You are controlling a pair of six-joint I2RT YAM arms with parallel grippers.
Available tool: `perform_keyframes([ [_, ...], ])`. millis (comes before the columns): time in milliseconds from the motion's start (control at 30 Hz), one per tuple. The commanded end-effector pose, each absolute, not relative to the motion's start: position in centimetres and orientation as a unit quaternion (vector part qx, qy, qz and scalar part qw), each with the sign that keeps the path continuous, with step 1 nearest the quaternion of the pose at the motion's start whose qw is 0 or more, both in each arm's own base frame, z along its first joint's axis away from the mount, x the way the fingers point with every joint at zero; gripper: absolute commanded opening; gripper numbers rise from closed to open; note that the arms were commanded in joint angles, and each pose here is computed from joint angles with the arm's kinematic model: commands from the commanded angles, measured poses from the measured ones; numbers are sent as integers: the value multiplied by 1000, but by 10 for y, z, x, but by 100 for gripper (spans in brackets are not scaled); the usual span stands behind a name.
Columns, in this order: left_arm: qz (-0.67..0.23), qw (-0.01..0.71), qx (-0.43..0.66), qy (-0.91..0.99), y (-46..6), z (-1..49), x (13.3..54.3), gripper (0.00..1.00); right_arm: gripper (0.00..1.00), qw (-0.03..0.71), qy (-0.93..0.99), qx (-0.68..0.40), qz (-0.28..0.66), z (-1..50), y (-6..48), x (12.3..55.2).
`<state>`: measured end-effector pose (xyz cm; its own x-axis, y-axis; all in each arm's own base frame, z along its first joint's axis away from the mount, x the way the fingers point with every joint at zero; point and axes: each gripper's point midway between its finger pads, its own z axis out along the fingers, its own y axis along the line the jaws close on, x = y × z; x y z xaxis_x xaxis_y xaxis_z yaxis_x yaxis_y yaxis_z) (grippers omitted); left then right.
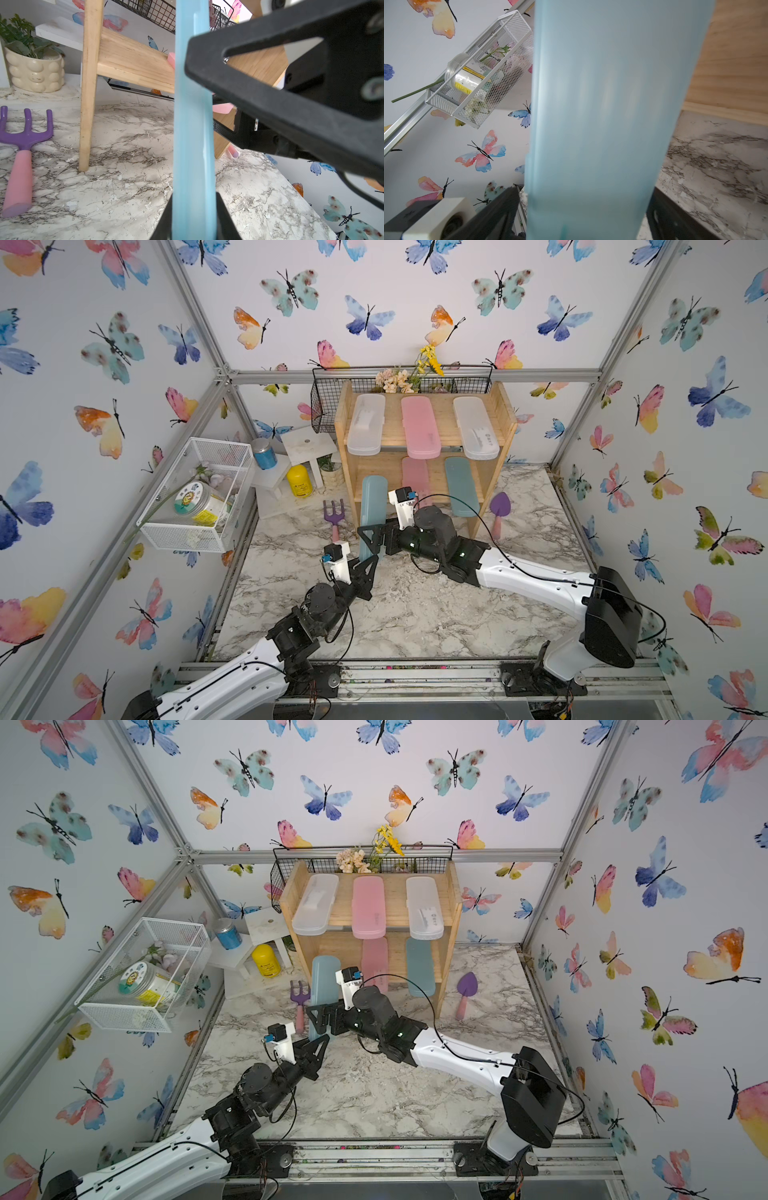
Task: Remove the pencil cases from the shelf
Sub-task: Pick up the pencil case from the shelf.
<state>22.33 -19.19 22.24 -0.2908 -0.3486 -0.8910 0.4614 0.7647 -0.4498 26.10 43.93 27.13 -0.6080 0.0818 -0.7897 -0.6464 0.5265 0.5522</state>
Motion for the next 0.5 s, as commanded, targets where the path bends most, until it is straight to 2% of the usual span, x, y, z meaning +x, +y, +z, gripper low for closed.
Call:
perform_keyframes([
  [0, -340, 610, 31, 715, -189, 233, 225, 19, 98, 407, 776, -176, 448, 272, 444, 263],
  [33, -340, 610, 31, 715, -189, 233, 224, 19, 95, 408, 778, -174, 446, 271, 443, 263],
  [100, -339, 611, 29, 715, -188, 233, 225, 20, 83, 408, 779, -174, 443, 269, 441, 263],
  [167, -338, 611, 29, 716, -187, 232, 225, 24, 77, 411, 781, -173, 436, 268, 438, 263],
  [233, -336, 610, 28, 717, -187, 231, 225, 38, 76, 414, 784, -173, 428, 267, 434, 264],
  [300, -334, 610, 26, 718, -186, 231, 225, 65, 76, 419, 790, -174, 412, 265, 427, 264],
  [400, -321, 610, 15, 724, -181, 230, 228, 92, 76, 428, 806, -180, 367, 260, 406, 264],
  [467, -317, 614, 8, 723, -177, 232, 228, 97, 76, 431, 821, -186, 326, 252, 384, 260],
])
